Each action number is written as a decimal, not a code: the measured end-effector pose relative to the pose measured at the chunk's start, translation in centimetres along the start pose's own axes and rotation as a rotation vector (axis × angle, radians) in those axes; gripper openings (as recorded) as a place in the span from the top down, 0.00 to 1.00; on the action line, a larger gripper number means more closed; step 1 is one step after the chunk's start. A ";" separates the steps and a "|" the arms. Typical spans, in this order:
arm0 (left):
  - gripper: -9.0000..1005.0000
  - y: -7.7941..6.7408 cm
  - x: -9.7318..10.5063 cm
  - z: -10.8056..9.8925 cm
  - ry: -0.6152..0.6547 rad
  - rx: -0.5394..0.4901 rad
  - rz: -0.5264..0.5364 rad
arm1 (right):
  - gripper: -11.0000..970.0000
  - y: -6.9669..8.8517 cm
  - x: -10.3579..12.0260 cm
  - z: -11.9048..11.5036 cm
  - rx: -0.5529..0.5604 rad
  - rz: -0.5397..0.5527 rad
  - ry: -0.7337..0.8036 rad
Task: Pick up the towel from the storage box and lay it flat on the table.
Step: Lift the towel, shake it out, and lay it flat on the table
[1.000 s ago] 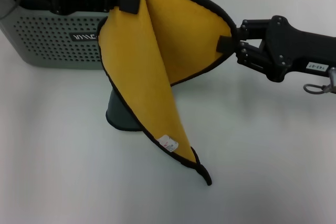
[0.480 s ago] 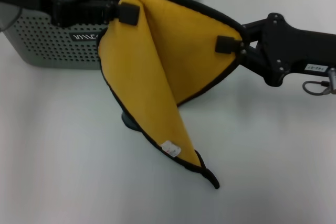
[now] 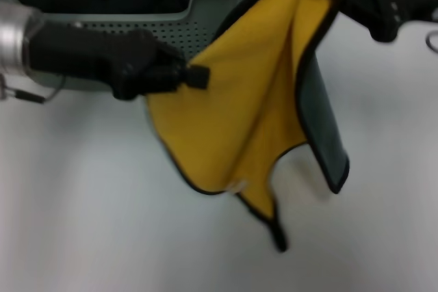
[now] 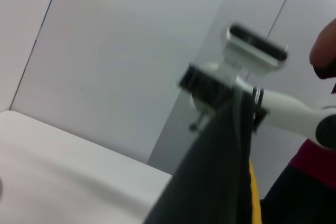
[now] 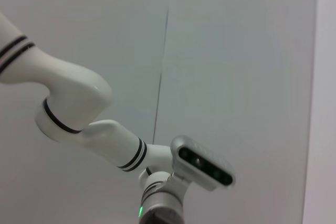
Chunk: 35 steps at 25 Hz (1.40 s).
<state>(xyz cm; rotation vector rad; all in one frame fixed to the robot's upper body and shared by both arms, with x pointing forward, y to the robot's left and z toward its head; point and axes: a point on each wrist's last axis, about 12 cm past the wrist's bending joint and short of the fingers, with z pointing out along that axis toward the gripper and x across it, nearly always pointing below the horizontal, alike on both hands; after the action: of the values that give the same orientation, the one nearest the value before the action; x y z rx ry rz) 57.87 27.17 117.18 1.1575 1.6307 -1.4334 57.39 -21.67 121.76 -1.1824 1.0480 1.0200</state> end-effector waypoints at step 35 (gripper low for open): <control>0.94 -0.8 4.9 2.3 -0.142 -0.132 0.042 | 0.97 -5.6 -9.6 5.2 -0.063 -0.204 0.208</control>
<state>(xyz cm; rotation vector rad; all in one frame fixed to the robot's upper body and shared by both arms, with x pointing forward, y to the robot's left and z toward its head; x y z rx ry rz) 55.14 25.77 112.69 0.9872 1.5682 -1.3293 61.22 -17.60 132.67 -1.4393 1.0363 0.7876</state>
